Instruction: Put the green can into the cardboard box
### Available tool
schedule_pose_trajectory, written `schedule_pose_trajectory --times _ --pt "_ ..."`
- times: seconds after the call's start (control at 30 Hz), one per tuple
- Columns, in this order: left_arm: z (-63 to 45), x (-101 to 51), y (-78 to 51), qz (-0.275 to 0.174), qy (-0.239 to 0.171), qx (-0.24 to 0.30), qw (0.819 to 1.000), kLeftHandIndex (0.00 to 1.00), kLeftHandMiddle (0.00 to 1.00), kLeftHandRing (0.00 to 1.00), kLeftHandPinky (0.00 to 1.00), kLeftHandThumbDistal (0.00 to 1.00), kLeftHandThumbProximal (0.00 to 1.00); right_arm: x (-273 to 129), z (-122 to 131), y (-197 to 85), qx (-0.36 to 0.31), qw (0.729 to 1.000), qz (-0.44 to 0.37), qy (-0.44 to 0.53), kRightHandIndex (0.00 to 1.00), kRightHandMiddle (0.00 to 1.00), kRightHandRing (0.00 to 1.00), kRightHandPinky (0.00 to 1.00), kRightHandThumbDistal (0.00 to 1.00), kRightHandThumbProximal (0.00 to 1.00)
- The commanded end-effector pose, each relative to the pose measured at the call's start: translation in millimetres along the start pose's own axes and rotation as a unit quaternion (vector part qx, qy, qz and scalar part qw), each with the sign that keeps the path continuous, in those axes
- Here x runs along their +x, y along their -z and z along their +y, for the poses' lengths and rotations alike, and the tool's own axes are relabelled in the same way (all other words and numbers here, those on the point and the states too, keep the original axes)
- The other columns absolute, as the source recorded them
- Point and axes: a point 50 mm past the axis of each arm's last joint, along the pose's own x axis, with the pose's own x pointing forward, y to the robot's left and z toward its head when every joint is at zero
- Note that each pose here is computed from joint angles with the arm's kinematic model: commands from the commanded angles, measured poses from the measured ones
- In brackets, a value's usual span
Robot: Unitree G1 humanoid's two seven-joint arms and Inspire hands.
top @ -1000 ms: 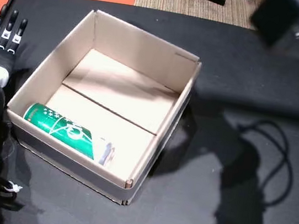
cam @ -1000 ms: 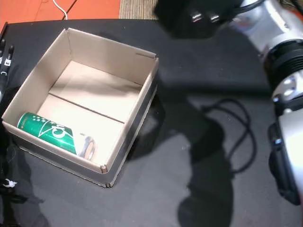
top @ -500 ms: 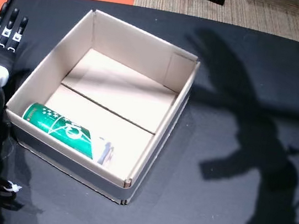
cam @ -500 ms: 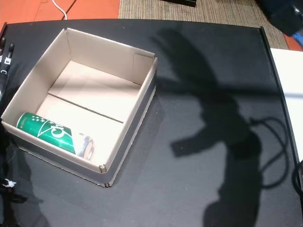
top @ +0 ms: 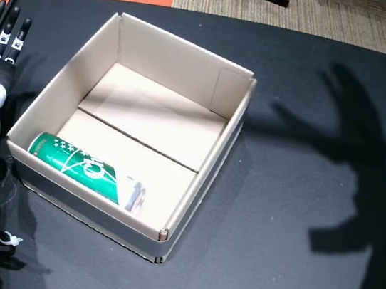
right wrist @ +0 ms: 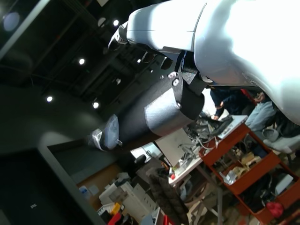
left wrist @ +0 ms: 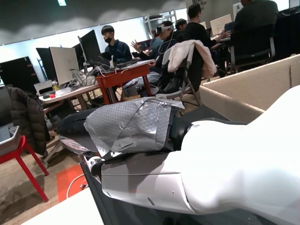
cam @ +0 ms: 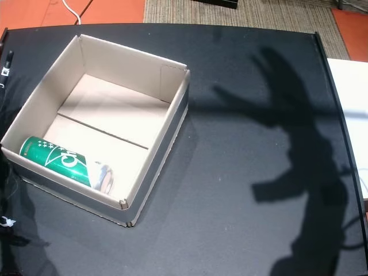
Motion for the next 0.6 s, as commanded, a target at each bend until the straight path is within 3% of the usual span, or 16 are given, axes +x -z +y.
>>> schedule_pose_trajectory --times 0.0,0.07,0.13,0.2,0.27,0.37,0.57 --pt "8.8 -2.0 -1.0 0.004 -0.011 0.01 1.0 0.54 0.52 0.62 0.86 0.0 0.99 -8 -8 1 0.0 1.0 -0.005 0.01 0.88 0.96 1.0 1.0 1.0 0.38" --pt "8.7 -1.9 -0.8 0.002 -0.014 0.011 1.0 0.55 0.54 0.63 0.86 0.0 0.98 -17 -12 2 0.006 1.0 -0.009 0.01 0.84 0.97 1.0 1.0 0.99 0.35" --pt "8.1 -1.7 -0.6 0.001 -0.02 0.016 1.0 0.57 0.56 0.66 0.89 0.0 1.0 -27 -16 1 -0.001 1.0 -0.019 0.008 0.8 0.95 1.0 1.0 0.98 0.41" --pt "7.9 -1.7 -0.5 0.002 -0.019 0.016 1.0 0.62 0.6 0.69 0.92 0.0 1.0 -45 -15 1 -0.001 1.0 -0.027 0.006 0.85 0.95 1.0 1.0 0.97 0.43" --pt "7.9 -1.6 -0.8 0.002 -0.018 0.016 1.0 0.58 0.55 0.64 0.88 0.0 1.0 -69 -8 1 0.006 1.0 -0.023 0.005 0.88 0.96 1.0 1.0 1.0 0.43" --pt "7.7 -1.5 -1.5 0.0 -0.018 0.016 1.0 0.57 0.54 0.63 0.87 0.0 0.92 -110 6 1 0.039 0.999 0.007 -0.006 0.95 1.0 1.0 1.0 0.96 0.35" --pt "7.9 -1.1 -5.9 -0.002 -0.012 0.013 1.0 0.57 0.54 0.64 0.9 0.0 0.9 -194 37 -3 0.07 0.992 0.106 0.013 0.96 0.98 1.0 1.0 0.96 0.49"
